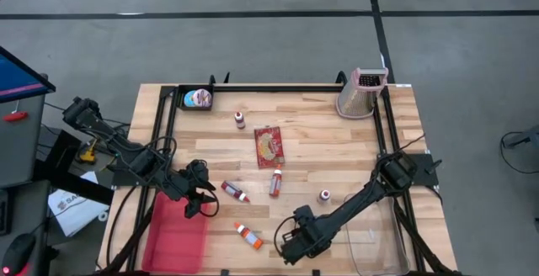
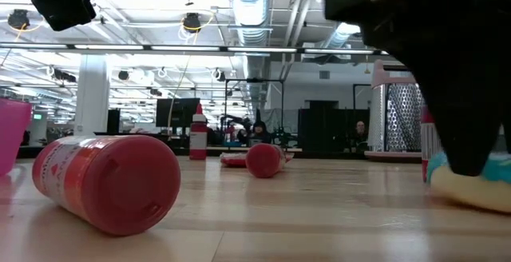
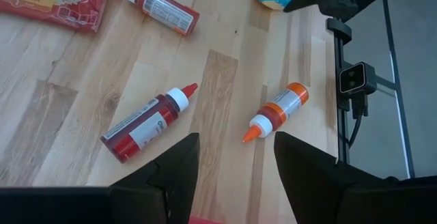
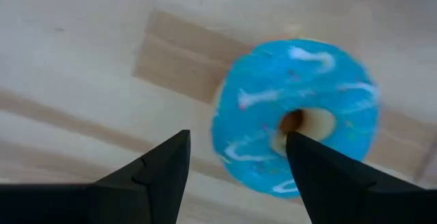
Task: Pick & Place Food Item
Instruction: Put the blue donut into the black bin
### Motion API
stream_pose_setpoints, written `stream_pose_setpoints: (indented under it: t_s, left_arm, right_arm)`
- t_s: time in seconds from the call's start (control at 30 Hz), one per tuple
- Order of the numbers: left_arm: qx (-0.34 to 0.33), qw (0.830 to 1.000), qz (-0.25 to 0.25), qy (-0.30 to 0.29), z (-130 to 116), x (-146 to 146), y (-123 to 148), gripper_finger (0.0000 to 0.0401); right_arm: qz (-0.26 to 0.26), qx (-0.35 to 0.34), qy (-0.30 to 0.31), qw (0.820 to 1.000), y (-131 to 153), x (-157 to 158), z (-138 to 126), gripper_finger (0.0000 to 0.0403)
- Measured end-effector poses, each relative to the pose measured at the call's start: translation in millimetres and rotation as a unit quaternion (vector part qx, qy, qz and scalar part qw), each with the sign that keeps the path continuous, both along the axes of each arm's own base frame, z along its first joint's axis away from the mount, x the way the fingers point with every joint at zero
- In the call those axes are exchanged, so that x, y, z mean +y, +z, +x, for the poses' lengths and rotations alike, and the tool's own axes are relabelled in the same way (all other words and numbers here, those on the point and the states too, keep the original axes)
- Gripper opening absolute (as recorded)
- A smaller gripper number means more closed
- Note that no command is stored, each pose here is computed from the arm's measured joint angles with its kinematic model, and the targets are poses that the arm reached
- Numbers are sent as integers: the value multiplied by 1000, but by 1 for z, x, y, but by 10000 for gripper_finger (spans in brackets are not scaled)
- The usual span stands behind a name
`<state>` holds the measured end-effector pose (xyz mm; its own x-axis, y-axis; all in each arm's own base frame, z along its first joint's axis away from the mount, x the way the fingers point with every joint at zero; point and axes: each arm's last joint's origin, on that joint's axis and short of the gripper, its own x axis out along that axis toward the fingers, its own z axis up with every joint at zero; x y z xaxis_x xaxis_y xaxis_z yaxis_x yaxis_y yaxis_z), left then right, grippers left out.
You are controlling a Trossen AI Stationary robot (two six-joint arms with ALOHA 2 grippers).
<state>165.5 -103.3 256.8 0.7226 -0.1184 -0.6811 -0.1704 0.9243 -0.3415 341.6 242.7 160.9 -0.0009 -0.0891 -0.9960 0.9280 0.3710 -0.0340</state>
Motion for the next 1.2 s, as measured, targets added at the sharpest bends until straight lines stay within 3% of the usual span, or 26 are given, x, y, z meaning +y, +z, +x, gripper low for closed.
stream_pose_setpoints:
  t_s: [1.03,1.2]
  left_arm:
    - [1,1000,1,-4,0,0,0,186]
    - [1,1000,1,-4,0,0,0,186]
  right_arm:
    - [9,-16,-17,1000,-20,-3,-1,234]
    - [9,-17,-28,999,-20,-6,2,212]
